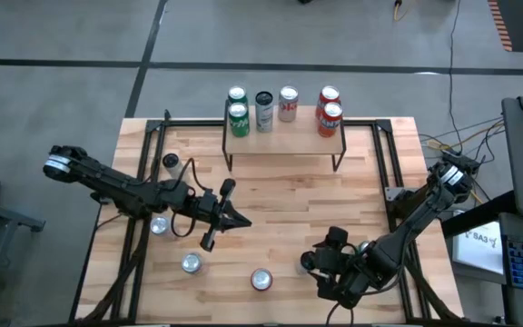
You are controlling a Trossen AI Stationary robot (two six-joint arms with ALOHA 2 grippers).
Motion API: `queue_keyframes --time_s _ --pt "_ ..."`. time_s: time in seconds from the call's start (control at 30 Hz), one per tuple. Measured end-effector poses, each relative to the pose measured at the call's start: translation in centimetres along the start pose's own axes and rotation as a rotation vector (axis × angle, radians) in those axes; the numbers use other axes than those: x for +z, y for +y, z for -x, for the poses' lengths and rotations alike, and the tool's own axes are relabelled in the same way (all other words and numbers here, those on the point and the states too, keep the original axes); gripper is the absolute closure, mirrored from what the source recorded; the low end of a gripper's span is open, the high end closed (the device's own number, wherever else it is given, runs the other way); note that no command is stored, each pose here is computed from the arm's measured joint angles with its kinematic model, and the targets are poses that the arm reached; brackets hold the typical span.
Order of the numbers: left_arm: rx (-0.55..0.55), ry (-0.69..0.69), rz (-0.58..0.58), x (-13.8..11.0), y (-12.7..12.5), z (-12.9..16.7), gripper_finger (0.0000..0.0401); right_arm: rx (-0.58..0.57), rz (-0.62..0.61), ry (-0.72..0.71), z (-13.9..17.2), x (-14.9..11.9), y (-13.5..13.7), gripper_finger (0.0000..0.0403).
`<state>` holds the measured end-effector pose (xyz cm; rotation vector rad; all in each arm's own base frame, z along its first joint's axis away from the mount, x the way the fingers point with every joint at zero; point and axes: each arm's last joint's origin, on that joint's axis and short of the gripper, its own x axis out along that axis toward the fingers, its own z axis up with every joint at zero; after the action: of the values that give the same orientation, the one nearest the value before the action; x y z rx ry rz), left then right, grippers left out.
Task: Place canned beverage on shelf
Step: Put the white blue soda can on the shelf aligned with the other white blue soda can
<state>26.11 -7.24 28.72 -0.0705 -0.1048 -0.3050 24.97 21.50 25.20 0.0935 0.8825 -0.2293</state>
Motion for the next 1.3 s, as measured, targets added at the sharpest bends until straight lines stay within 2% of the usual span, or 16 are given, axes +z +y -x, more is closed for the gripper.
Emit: queue_keyframes --time_s 0.57,0.73,0.97,1.17,1.3 --pt "0.0 0.001 0.0 0.0 0.0 0.0 0.0401 -0.007 -0.003 -0.009 -1.7 -0.6 -0.6 0.0062" --pt "0.0 0.001 0.0 0.0 0.0 0.0 0.0401 0.003 0.015 -0.019 -1.7 -0.5 -0.5 0.009" --pt "0.0 0.001 0.0 0.0 0.0 0.0 0.0401 0.016 0.04 -0.041 -1.7 -0.3 -0.3 0.016" --pt "0.0 0.005 0.004 0.0 0.0 0.0 0.0401 0.014 0.036 -0.039 -1.7 0.1 -0.8 0.0163" --pt "0.0 0.004 0.004 0.1 0.0 0.1 0.0401 0.031 0.045 -0.055 -1.0 1.7 -1.0 0.0163"
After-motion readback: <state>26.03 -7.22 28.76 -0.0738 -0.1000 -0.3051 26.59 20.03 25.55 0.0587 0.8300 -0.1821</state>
